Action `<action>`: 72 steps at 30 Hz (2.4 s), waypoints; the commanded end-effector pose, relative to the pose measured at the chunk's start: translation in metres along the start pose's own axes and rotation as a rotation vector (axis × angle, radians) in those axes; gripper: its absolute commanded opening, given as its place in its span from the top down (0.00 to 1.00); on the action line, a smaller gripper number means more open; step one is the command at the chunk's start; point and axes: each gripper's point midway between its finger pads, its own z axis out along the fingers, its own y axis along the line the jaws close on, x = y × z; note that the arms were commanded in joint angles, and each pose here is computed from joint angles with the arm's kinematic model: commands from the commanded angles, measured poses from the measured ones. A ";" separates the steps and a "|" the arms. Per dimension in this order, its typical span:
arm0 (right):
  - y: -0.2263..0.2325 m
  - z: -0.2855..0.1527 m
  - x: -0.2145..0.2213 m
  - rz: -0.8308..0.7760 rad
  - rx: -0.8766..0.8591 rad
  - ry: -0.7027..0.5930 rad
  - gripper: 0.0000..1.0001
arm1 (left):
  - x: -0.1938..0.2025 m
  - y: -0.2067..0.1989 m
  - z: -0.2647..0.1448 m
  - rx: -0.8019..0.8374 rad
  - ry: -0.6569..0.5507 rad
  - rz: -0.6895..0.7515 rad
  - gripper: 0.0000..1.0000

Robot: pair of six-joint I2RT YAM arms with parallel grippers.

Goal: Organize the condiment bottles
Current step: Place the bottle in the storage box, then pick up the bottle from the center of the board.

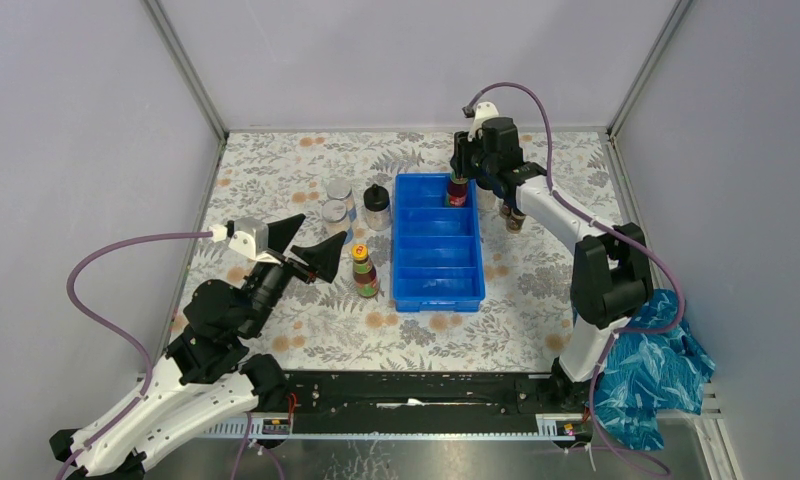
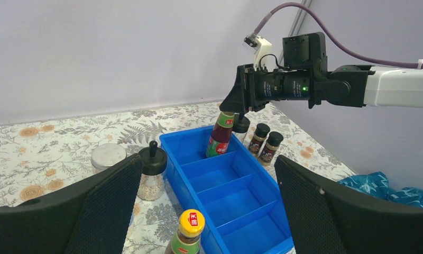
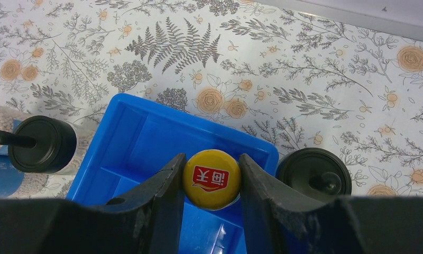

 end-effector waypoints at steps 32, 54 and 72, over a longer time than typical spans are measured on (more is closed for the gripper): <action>0.036 -0.060 -0.129 -0.117 -0.112 -0.302 0.15 | -0.004 0.000 -0.001 0.001 -0.016 0.007 0.01; 0.188 -0.236 0.007 -0.301 -0.562 -0.216 0.16 | -0.015 -0.005 -0.028 0.051 0.058 -0.039 0.02; 0.253 -0.212 0.093 -0.460 -0.779 -0.154 0.13 | 0.007 -0.019 -0.053 0.207 0.209 0.098 0.02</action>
